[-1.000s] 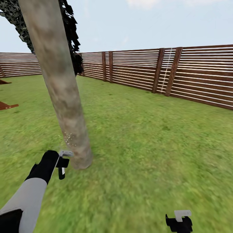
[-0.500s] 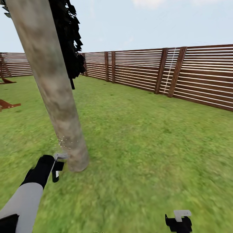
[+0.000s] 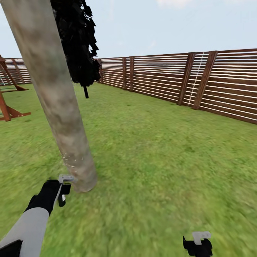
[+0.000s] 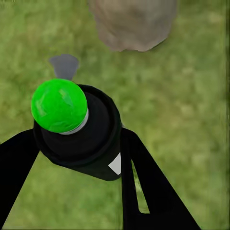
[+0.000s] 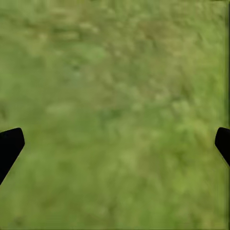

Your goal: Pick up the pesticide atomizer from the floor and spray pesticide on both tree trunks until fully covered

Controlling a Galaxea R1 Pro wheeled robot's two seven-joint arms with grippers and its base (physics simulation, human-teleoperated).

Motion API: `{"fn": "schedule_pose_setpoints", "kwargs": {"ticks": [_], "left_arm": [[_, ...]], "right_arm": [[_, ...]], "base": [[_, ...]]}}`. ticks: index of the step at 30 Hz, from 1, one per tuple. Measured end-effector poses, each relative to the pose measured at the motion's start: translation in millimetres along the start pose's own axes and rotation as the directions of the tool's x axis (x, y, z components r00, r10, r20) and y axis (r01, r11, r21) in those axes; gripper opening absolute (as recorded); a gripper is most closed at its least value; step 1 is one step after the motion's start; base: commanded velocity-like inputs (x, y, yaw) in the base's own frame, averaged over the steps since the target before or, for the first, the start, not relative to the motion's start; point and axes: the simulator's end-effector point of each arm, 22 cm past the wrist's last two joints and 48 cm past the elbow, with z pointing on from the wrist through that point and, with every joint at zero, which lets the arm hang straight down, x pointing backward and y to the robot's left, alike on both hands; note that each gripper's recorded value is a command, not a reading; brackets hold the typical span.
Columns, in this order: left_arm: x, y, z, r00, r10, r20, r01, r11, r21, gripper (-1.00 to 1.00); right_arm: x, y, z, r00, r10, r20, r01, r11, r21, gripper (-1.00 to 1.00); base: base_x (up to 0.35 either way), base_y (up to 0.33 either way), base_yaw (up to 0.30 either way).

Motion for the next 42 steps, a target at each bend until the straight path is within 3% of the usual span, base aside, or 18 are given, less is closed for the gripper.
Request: {"fn": "schedule_pose_setpoints", "kwargs": {"ticks": [3, 5, 10, 14, 19, 37, 42], "left_arm": [[21, -13, 10.9, 1.0, 0.009, -0.013, -0.009, 1.0, 0.024, -1.0], [25, -4, 12.3, 1.0, 0.019, -0.023, -0.019, 0.999, -0.036, -1.0], [38, -3, 16.4, 0.998, 0.021, -0.052, -0.024, 0.998, -0.049, -1.0], [39, 6, 16.7, 0.998, 0.016, -0.053, -0.019, 0.998, -0.061, -1.0], [36, -2, 16.4, 0.999, 0.013, -0.046, -0.015, 0.999, -0.045, -1.0], [33, -13, 15.2, 0.999, 0.016, -0.036, -0.017, 0.999, -0.027, -1.0], [33, -13, 15.2, 0.999, 0.016, -0.036, -0.017, 0.999, -0.027, -1.0]], "right_arm": [[0, -1, 0.2, 1.0, 0.0, 0.001, 0.0, 1.0, 0.001, 1.0], [0, 0, 0.1, 1.0, 0.0, 0.0, 0.0, 1.0, 0.0, 1.0], [0, 0, 0.0, 1.0, 0.0, 0.0, 0.0, 1.0, 0.0, 1.0], [-1, 0, 0.0, 1.0, 0.0, 0.001, 0.0, 1.0, 0.001, 1.0], [0, 0, 0.2, 1.0, 0.0, 0.001, 0.0, 1.0, 0.001, 1.0], [0, 1, 0.1, 1.0, 0.0, 0.0, 0.0, 1.0, 0.0, 1.0], [0, 3, -0.1, 1.0, 0.0, 0.0, 0.0, 1.0, -0.003, 1.0]], "base": [[0.154, -0.233, 0.039], [0.114, -0.253, 0.246], [0.174, -0.229, 0.274], [0.304, -0.04, 0.278], [0.11, 0.023, 0.135], [-0.024, -0.26, 0.003], [0.0, -0.27, 0.228]]}}
